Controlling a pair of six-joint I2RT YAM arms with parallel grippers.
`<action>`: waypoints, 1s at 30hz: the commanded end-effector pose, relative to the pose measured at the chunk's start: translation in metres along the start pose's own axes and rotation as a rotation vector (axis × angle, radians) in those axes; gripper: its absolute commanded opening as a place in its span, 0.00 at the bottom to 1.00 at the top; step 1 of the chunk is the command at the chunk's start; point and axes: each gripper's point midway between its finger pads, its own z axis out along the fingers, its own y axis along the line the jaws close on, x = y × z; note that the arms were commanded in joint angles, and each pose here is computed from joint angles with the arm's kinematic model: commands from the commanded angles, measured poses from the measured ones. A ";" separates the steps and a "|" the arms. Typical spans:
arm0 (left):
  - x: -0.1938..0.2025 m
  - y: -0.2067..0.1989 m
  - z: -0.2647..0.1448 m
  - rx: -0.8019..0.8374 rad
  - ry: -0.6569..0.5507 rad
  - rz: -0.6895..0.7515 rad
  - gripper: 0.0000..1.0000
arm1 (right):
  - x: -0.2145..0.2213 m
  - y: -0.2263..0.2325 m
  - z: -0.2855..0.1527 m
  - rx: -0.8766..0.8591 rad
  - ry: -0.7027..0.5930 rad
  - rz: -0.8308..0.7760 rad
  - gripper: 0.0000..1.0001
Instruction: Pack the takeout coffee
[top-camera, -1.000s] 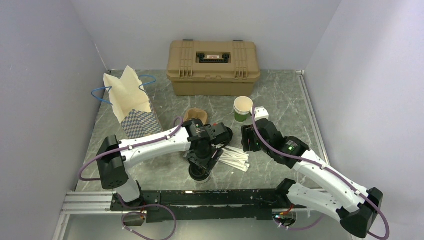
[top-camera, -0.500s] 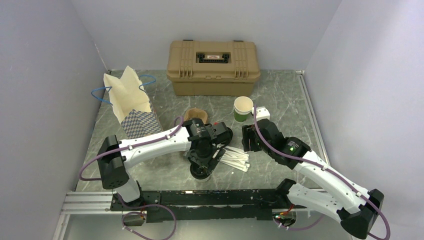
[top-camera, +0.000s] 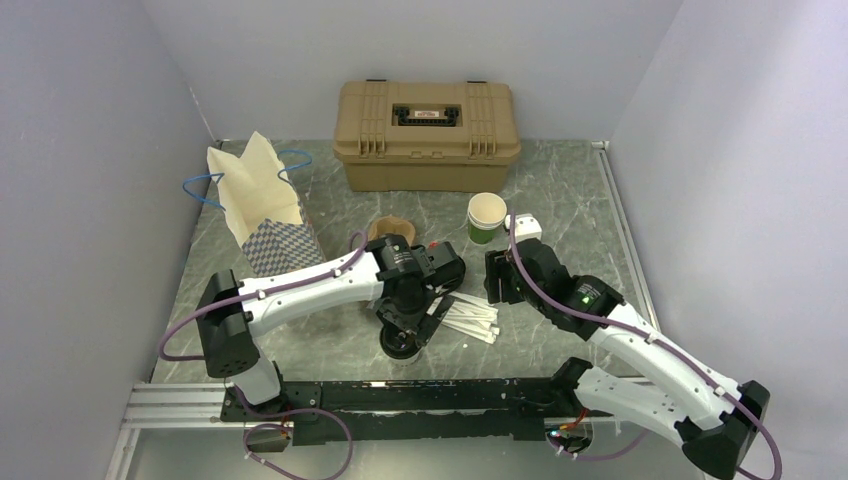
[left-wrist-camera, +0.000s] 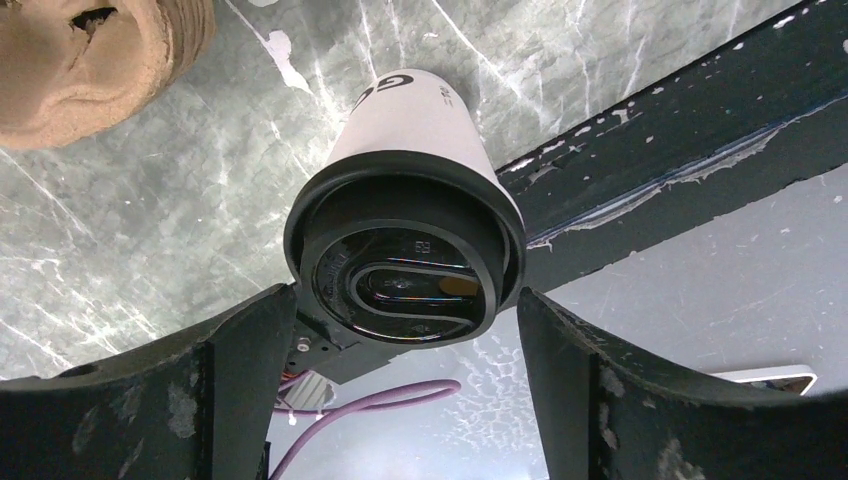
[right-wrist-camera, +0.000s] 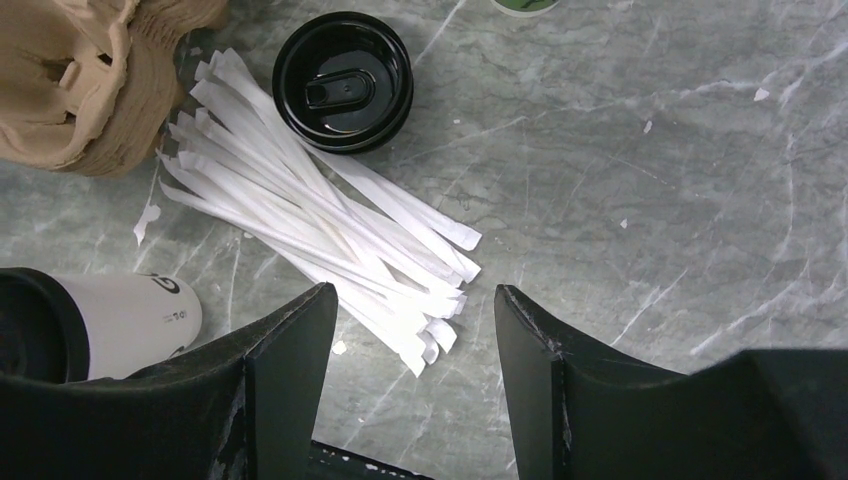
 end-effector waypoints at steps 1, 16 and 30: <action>-0.011 -0.004 -0.014 0.008 -0.053 0.004 0.87 | -0.006 0.003 -0.005 -0.021 -0.031 0.018 0.63; -0.028 0.011 -0.056 -0.015 -0.226 -0.025 0.86 | -0.003 0.034 -0.018 -0.229 -0.034 0.002 0.60; -0.005 0.043 -0.054 0.036 -0.289 -0.166 0.71 | 0.006 0.096 -0.043 -0.536 0.009 -0.055 0.44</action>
